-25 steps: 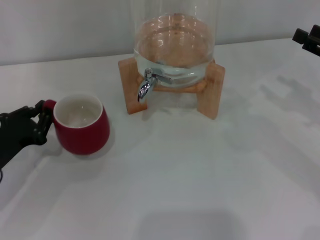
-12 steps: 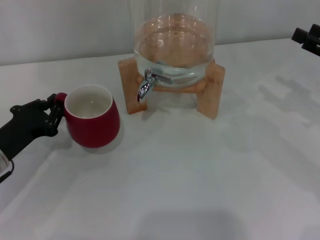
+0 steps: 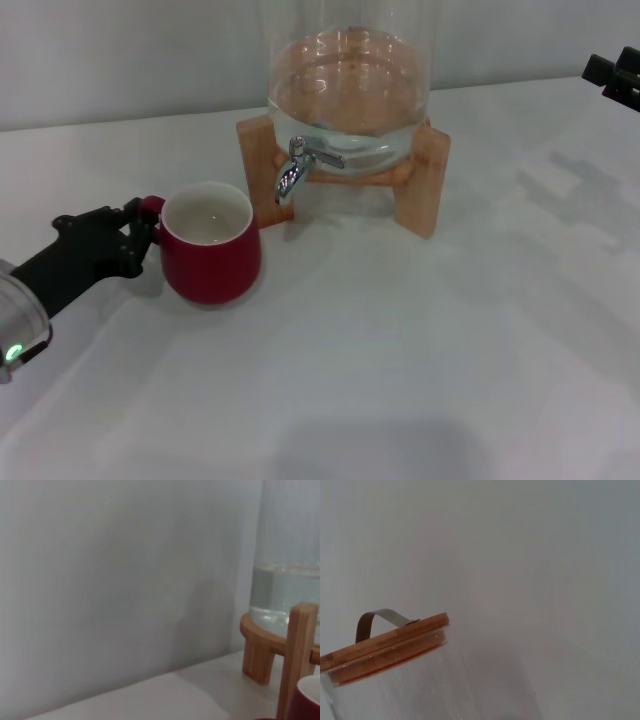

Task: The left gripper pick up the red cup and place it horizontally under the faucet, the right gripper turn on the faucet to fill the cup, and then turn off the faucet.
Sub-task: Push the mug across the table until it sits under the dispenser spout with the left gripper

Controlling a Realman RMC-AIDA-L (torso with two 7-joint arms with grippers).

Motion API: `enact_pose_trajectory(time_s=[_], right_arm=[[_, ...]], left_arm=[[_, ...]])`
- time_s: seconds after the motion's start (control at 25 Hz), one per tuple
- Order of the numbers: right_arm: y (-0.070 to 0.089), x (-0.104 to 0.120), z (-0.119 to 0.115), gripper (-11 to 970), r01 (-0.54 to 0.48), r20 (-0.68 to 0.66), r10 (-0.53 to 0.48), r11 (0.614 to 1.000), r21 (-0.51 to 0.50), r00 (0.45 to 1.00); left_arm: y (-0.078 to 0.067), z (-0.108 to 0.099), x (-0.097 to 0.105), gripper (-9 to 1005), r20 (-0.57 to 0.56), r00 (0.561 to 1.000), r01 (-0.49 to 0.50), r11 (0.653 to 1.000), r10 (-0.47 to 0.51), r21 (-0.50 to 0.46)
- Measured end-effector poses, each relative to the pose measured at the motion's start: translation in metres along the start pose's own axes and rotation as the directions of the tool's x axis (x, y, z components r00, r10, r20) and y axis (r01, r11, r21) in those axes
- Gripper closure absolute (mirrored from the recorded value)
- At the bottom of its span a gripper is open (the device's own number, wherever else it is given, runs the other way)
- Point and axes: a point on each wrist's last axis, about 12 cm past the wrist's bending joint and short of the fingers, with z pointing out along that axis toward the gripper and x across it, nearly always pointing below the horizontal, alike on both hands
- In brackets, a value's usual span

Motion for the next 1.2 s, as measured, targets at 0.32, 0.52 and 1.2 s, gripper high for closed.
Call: enact_pose_trajectory(time_s=[0.32,0.52,1.2], right_arm=[[0.0,0.0,0.0,234,0.002,0.0,-0.002,1.0,0.0,1.0],[0.0,0.0,0.0,234,0.001,-0.001,-0.001,1.0,0.001,1.0],[-0.001,0.001,-0.001,234,0.001,-0.001,-0.001,1.0,0.008,1.0]], left_arm=[[-0.009,0.016,-0.004,853,-0.038,0.999,-0.02,0.999,0.022,0.04],[-0.012,0.023,-0.009,853,-0.031,0.999,-0.018,0.998,0.02,0.061],[-0.019,0.034,-0.014,853,-0.096,0.995,0.02,0.991,-0.007,0.134]])
